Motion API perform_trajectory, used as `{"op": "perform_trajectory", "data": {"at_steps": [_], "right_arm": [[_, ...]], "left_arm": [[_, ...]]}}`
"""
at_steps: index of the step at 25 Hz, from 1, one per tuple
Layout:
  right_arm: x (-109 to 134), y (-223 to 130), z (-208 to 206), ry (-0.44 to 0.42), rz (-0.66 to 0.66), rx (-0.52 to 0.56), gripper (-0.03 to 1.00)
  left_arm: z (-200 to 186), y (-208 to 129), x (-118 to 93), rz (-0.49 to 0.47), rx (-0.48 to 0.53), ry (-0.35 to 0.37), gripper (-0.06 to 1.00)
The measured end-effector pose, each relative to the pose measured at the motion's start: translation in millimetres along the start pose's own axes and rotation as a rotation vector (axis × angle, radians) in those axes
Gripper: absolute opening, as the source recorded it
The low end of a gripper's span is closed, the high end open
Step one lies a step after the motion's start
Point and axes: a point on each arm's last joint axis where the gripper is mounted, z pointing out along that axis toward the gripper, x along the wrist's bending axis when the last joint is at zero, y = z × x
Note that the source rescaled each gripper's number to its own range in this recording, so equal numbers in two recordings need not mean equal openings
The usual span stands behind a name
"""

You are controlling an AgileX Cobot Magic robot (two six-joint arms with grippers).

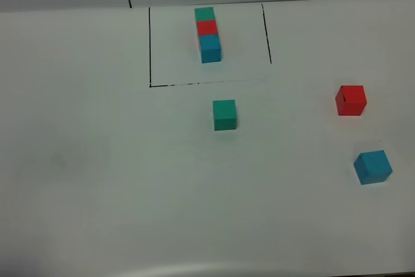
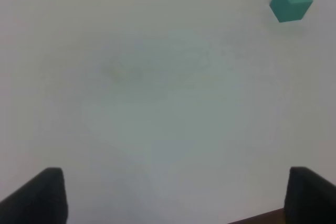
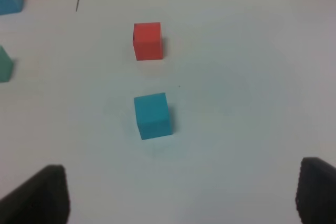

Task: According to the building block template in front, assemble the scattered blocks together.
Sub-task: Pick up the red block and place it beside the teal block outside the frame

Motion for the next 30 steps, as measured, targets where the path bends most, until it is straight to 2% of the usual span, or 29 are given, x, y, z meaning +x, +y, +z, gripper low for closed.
{"op": "perform_trajectory", "data": {"at_steps": [9,17,24,30], "right_arm": [[0.0,0.0,0.0,0.0,0.004,0.0,0.92],[0.0,0.0,0.0,0.0,0.004,0.0,0.92],[0.0,0.0,0.0,0.0,0.004,0.0,0.92],[0.0,0.0,0.0,0.0,0.005,0.0,0.92]], "left_arm": [[0.0,0.1,0.3,-0.002,-0.001,0.008,0.53],[0.5,0.5,0.1,-0.075,-0.01,0.099,0.41],[-5.8,-4.8,-1.4,-0.09,-0.071,0.136,0.39],[-6.2,-5.1,-1.5,-0.09,-0.077,0.136,0.38]]}}
